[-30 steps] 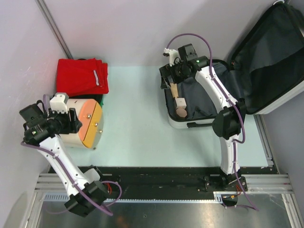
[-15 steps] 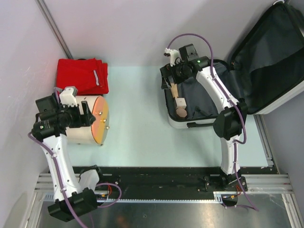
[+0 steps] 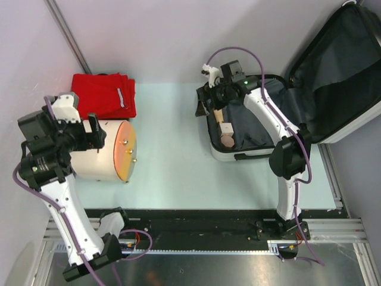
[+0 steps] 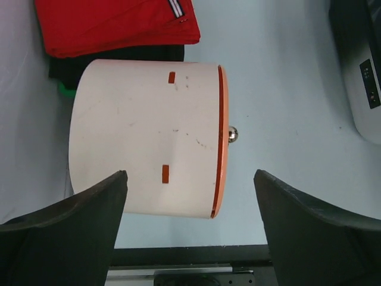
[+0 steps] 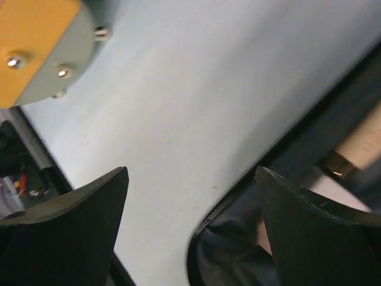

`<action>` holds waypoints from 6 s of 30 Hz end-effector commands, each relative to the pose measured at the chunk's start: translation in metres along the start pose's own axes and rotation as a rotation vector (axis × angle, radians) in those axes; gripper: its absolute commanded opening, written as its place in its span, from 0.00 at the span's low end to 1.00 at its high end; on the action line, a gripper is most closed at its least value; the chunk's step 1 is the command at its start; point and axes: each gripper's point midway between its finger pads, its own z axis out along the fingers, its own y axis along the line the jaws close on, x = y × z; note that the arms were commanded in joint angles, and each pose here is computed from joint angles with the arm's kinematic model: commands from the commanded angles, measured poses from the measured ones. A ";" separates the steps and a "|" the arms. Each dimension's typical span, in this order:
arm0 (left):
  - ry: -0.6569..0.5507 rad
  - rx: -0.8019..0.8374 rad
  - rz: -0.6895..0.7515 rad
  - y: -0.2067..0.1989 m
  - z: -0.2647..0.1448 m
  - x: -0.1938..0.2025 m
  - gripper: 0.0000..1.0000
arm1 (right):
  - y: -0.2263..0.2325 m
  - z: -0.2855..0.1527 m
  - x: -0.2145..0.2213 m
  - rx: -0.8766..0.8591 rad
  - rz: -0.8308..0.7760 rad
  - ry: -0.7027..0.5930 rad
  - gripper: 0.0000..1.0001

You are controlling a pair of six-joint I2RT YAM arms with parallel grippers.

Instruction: Open, take out, and arrange the luggage

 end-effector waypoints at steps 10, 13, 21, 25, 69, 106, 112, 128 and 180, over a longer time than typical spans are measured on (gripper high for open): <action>0.189 0.157 -0.264 0.029 0.061 0.019 0.50 | 0.218 0.065 -0.023 -0.578 -0.046 -0.157 0.72; 0.237 0.162 -0.307 0.030 0.067 0.039 0.41 | 0.236 0.078 -0.009 -0.608 -0.044 -0.121 0.71; 0.279 0.162 -0.318 0.028 0.072 0.062 0.41 | 0.256 0.098 -0.004 -0.664 -0.014 -0.132 0.70; 0.292 0.164 -0.331 0.030 0.077 0.065 0.40 | 0.270 0.102 -0.014 -0.687 -0.018 -0.165 0.70; 0.282 0.169 -0.333 0.038 0.091 0.066 0.38 | 0.254 0.091 -0.007 -0.645 -0.046 -0.153 0.08; 0.284 0.106 -0.226 0.044 0.090 0.058 0.43 | -0.102 -0.029 0.222 -0.015 -0.142 0.653 0.62; 0.291 0.095 -0.215 0.046 0.090 0.061 0.43 | -0.117 0.010 0.225 0.035 -0.050 0.613 0.58; 0.309 0.109 -0.229 0.049 0.097 0.061 0.43 | -0.188 -0.003 0.078 0.332 0.000 0.113 0.55; 0.326 0.128 -0.236 0.045 0.100 0.068 0.43 | -0.131 0.025 0.068 0.127 -0.075 0.130 0.64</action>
